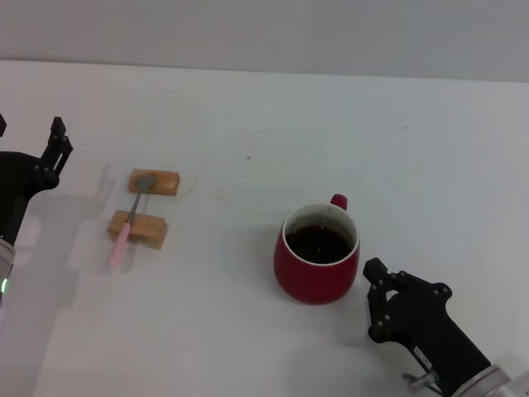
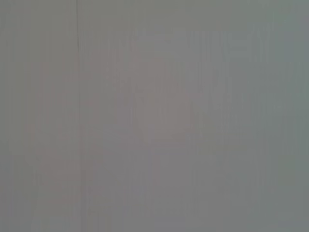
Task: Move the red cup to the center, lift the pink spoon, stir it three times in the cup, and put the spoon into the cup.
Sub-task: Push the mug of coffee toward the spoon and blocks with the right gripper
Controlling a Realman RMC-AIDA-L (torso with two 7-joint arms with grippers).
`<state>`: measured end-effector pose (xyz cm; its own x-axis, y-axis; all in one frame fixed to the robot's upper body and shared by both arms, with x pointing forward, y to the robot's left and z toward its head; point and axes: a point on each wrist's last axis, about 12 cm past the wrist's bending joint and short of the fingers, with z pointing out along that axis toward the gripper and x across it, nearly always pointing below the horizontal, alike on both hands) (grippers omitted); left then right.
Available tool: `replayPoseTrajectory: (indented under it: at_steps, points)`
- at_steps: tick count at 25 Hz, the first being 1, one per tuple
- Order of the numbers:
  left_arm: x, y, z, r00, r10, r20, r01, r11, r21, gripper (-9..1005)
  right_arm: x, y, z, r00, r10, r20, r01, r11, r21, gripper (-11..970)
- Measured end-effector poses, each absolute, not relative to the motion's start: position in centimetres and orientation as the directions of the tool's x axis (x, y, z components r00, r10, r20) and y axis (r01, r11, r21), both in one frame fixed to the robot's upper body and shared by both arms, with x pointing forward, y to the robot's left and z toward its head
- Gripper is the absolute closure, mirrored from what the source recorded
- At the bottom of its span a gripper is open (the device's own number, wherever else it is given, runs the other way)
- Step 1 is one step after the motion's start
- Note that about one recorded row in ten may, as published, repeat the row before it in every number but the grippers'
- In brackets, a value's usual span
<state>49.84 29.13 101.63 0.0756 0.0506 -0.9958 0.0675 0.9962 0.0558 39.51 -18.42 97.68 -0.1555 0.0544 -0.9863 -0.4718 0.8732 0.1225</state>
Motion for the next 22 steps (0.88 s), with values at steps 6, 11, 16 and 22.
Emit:
replayPoseTrajectory:
  at_steps: [6, 11, 16, 22]
  points:
    - [50.0, 29.1, 101.7, 0.079, 0.051, -0.996, 0.07, 0.996, 0.057, 207, 40.0, -18.2, 97.8, -0.154, 0.049, -0.987, -0.483, 0.868, 0.118, 959]
    - [50.0, 29.1, 101.7, 0.079, 0.052, -0.996, 0.071, 0.996, 0.057, 208, 40.6, -17.9, 97.9, -0.152, 0.041, -0.987, -0.496, 0.861, 0.112, 960]
    - [49.9, 29.1, 101.7, 0.078, 0.052, -0.996, 0.07, 0.996, 0.057, 208, 41.3, -17.6, 98.0, -0.152, 0.032, -0.988, -0.512, 0.852, 0.106, 959]
    - [49.9, 29.1, 101.7, 0.078, 0.052, -0.996, 0.07, 0.996, 0.057, 209, 41.8, -17.5, 98.1, -0.145, 0.023, -0.989, -0.523, 0.847, 0.096, 960]
